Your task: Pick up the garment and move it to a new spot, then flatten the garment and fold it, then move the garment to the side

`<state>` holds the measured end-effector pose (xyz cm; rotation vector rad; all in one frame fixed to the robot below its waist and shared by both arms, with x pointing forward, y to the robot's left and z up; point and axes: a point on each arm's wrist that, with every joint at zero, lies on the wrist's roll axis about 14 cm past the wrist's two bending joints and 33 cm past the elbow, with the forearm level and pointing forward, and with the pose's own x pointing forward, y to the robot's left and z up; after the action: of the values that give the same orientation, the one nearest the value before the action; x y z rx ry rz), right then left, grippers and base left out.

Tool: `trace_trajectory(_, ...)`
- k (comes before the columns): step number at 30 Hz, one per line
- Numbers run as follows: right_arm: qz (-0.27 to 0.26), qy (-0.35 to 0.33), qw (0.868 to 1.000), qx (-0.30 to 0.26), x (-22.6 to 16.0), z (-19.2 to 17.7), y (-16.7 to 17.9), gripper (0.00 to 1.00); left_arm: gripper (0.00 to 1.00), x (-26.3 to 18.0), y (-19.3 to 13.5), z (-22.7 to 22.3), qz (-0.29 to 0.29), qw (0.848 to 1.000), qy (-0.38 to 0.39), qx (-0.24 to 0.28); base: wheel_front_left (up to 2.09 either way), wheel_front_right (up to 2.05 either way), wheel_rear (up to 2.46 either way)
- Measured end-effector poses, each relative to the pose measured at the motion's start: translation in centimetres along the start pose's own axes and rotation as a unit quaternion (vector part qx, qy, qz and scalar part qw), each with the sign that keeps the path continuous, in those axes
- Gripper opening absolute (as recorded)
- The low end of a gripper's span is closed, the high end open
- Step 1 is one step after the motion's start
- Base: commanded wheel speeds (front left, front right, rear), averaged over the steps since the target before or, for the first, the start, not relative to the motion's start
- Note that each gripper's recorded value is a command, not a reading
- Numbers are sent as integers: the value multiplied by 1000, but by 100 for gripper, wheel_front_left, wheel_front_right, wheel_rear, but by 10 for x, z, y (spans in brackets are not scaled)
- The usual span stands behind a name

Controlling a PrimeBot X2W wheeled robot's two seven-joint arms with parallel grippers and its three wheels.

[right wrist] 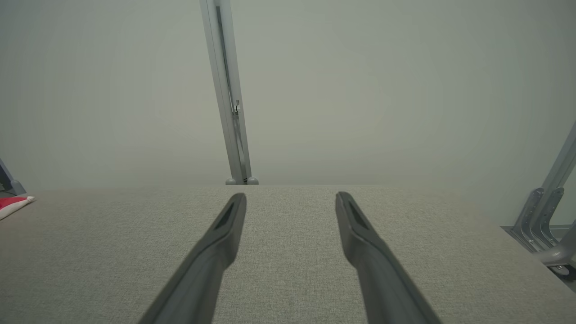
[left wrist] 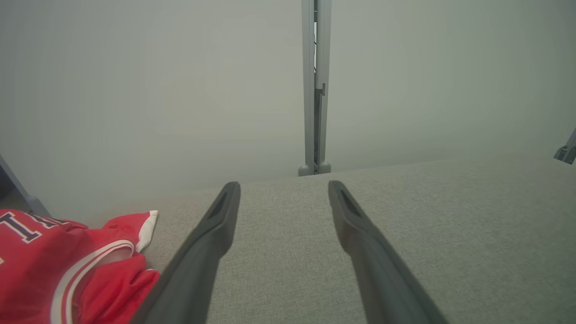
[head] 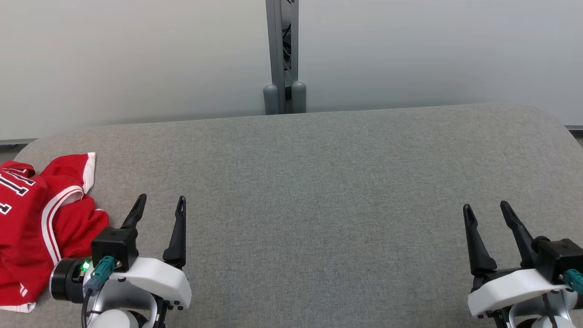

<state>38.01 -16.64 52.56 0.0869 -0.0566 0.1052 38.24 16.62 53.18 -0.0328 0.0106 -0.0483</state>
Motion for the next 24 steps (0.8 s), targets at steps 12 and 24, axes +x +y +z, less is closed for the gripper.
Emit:
trace_trajectory(12,-6,2,1000,15,-1,-2,-3,100,100,0,1,-2,4,1000,5,-7,0,0,0)
trace_trajectory(24,11,6,1000,19,8,-5,8,100,100,-3,14,0,22,1000,0,-6,0,0,0)
